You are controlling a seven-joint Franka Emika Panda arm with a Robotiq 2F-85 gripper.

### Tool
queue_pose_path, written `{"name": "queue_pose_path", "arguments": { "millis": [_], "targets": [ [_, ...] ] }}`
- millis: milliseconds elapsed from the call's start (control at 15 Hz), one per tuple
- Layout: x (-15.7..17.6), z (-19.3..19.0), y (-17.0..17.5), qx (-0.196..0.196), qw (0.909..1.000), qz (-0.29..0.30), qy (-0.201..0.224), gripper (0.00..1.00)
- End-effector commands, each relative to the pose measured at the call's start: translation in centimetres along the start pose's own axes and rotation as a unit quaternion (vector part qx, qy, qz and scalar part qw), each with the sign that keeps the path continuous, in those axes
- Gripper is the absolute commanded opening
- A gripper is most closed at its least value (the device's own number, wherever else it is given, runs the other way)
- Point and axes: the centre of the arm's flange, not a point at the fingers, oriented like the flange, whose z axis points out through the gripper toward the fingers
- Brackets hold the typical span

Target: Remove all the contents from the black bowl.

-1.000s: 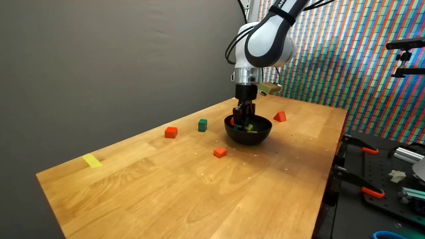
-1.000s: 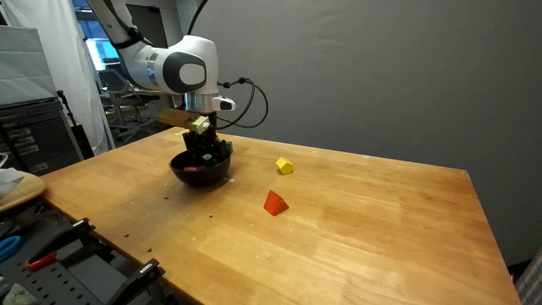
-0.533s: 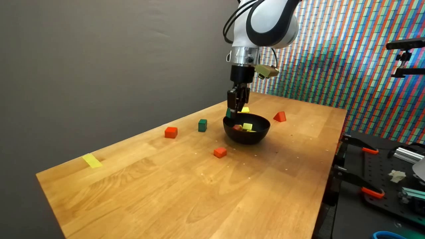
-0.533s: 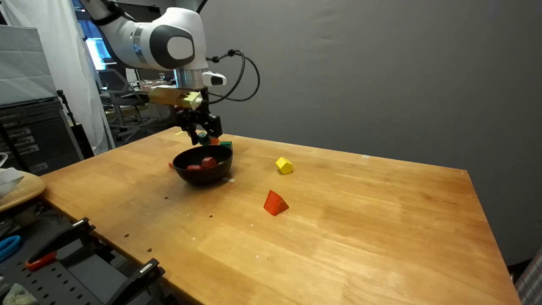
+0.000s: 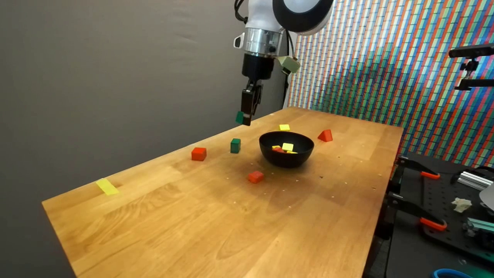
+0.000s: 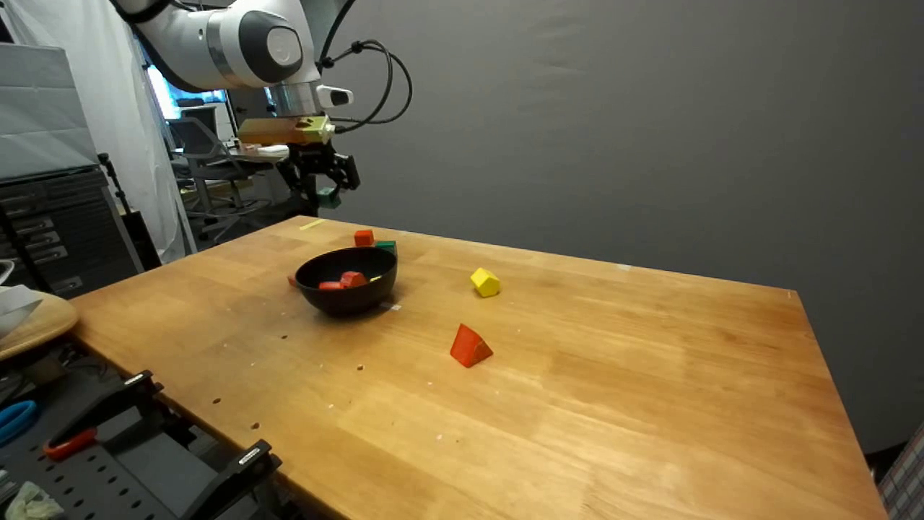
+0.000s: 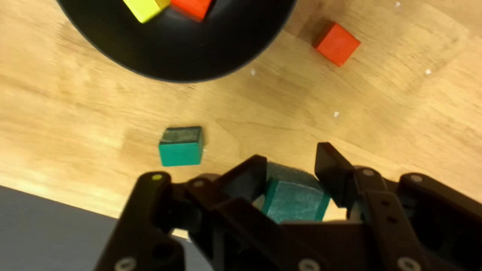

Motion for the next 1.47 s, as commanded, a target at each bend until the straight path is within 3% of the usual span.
{"name": "queue_pose_path", "arguments": {
  "millis": [0,133,333,400,467,600,800,1133,1400],
  "targets": [
    [7.0,4.4,-0.3,0.059,0.9953,-0.070,-0.031,0.25],
    [9.1,6.9,-1.0,0.089,0.9895,-0.099,-0.056,0.25],
    [10.4,9.7,-2.0,0.098,0.9849,-0.112,-0.088,0.26],
    [10.7,10.2,-2.1,0.096,0.9847,-0.111,-0.094,0.34],
    [10.9,10.5,-2.3,0.095,0.9845,-0.110,-0.098,0.68],
    [11.1,10.6,-2.9,0.086,0.9851,-0.103,-0.108,0.76],
    [10.6,9.4,-3.5,0.063,0.9874,-0.085,-0.117,0.98],
    [5.2,4.8,-3.9,0.005,0.9932,0.030,-0.112,1.00],
    [-0.2,2.0,-3.2,-0.023,0.9844,0.136,-0.109,1.00]
  ]
}}
